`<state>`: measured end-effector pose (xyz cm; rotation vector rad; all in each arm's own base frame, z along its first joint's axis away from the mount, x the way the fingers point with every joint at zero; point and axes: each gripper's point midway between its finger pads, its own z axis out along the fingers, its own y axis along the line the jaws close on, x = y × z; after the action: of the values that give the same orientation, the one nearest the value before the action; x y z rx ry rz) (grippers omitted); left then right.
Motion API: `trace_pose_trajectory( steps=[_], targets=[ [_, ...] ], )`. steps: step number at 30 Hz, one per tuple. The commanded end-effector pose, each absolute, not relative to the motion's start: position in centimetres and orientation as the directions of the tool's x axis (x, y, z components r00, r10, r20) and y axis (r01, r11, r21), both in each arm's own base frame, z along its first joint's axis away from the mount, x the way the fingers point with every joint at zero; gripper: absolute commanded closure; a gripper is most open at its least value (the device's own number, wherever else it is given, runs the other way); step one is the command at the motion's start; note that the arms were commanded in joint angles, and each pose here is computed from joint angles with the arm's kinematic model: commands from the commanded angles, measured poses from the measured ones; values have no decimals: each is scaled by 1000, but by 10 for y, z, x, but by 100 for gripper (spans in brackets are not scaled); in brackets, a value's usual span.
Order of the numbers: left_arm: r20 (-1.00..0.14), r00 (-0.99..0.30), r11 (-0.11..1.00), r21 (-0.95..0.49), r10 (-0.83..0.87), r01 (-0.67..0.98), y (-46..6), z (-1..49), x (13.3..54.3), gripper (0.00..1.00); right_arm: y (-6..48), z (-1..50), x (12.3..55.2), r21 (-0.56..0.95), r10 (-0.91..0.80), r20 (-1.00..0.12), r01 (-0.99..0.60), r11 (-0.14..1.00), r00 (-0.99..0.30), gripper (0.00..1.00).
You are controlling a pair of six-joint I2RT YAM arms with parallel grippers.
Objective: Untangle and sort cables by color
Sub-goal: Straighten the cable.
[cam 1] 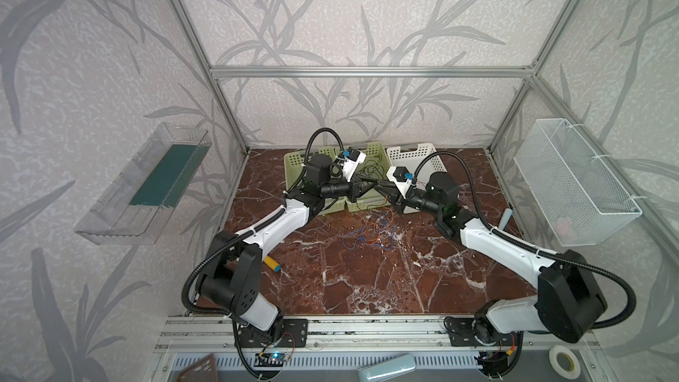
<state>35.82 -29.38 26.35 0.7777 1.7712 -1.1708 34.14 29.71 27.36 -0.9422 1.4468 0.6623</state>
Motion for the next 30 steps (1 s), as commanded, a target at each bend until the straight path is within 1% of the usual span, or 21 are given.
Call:
trace_pose_trajectory(
  steps=[1,3,5,9,13,17,24,28,30],
  targets=[
    [-930,-364,368,-320,56,873,-291,285,352,100,289,280,357,-145,-153,-986,-803,579,68,78],
    [-933,-355,369,-311,57,876,-291,286,351,100,288,278,357,-145,-157,-985,-799,583,64,76],
    [-933,-354,366,-310,59,878,-290,286,350,100,283,276,357,-136,-153,-987,-786,603,53,76],
    [-935,-349,355,-306,62,883,-292,286,349,100,279,273,353,-93,-124,-992,-807,583,25,77],
    [-935,-349,346,-307,63,886,-293,287,348,100,276,269,357,-64,-120,-993,-807,588,-9,79],
    [-933,-351,338,-307,77,890,-295,283,346,100,280,273,353,-49,-92,-996,-831,554,-2,80],
    [-935,-335,323,-283,117,903,-297,280,341,100,287,278,347,11,-37,-999,-882,471,-32,81],
    [-940,-321,317,-271,117,909,-297,282,339,100,289,271,347,32,-55,-996,-894,447,-63,81],
    [-940,-318,315,-268,120,910,-297,283,339,100,288,271,346,40,-51,-996,-899,436,-70,80]
  ],
)
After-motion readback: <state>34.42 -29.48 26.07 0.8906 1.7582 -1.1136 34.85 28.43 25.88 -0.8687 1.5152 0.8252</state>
